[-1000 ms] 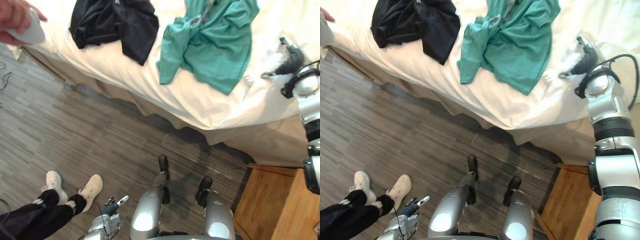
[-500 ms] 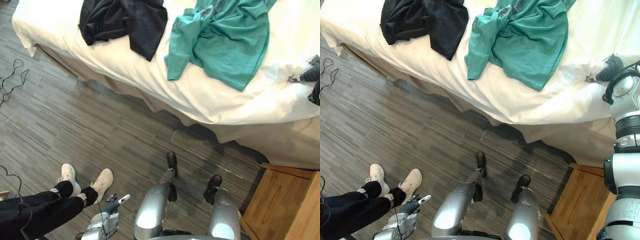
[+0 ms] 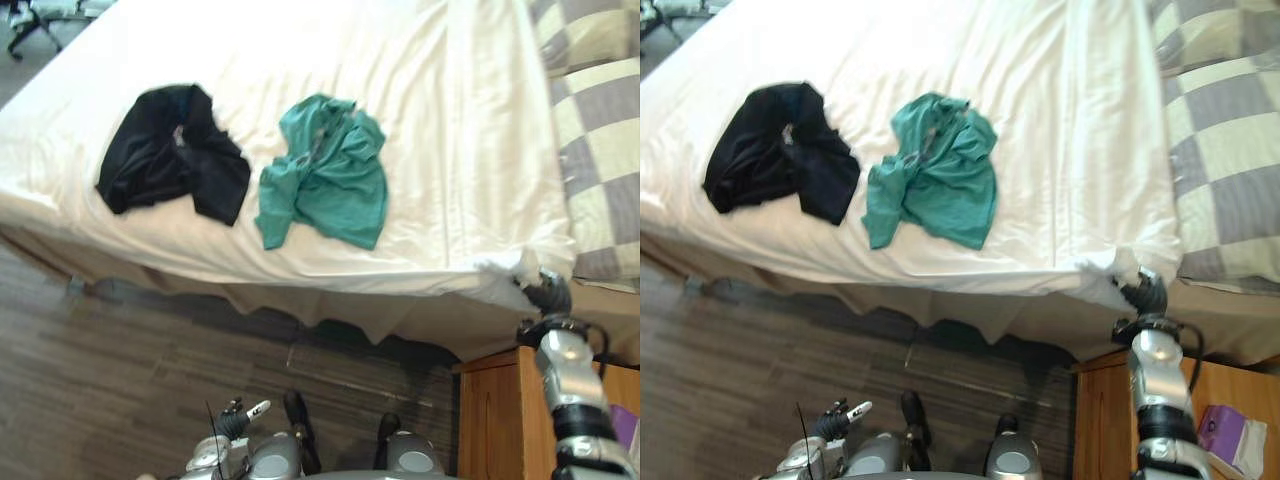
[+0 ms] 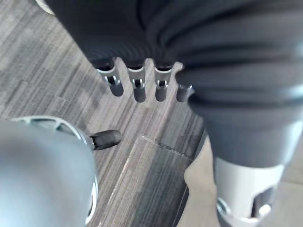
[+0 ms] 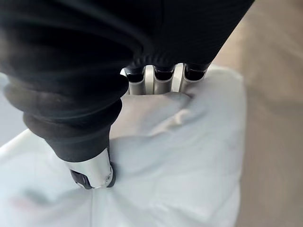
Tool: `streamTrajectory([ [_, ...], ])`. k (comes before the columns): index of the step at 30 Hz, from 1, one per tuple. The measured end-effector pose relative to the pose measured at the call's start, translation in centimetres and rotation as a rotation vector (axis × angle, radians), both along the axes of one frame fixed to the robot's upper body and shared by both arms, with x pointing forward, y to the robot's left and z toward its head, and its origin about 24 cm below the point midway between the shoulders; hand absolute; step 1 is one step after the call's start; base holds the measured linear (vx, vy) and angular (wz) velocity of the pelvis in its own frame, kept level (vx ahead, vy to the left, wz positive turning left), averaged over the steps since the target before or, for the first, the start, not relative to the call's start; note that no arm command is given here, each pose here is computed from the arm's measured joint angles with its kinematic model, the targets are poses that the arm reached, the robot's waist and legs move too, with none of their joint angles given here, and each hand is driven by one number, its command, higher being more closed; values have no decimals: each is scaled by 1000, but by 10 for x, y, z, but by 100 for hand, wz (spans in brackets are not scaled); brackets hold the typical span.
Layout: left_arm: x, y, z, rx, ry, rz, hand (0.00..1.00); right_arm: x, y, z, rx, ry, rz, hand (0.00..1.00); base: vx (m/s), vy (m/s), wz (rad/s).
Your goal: Tidy the bed and pick cloth on bed and put in laundry
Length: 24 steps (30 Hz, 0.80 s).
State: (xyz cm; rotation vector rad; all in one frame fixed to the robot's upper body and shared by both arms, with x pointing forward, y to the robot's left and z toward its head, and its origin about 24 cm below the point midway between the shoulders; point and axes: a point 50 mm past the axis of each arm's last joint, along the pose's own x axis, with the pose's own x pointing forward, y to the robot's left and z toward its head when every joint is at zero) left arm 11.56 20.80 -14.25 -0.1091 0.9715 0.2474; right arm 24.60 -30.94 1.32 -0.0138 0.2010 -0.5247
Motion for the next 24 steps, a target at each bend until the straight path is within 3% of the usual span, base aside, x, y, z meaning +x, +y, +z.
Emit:
streamTrajectory([
  [1,-6,-3,-4,-10,28,23,0,-15,5,-13,156,-44,-75,0,-1,-19,-26],
  [6,-23,-4,-11,-10,79,79,0,-40,4,-19,462,-254,-323,0,-23,-28,-20],
  [12,-34,-2,-13,9,89,127,0,-60,-16,20,434,-530,-675,0,6,-8,-10],
  [17,-42,0,-16,15,111,160,0,-61,-16,63,328,-717,-688,0,48,-1,0],
  [18,-43,1,-16,17,113,160,0,-59,-16,66,322,-729,-677,100,53,-7,9],
  [20,-45,3,-16,23,117,158,0,-51,-13,71,326,-742,-632,100,42,-5,11],
  [24,-56,6,-18,34,157,148,0,-17,0,96,369,-794,-384,100,21,9,15],
])
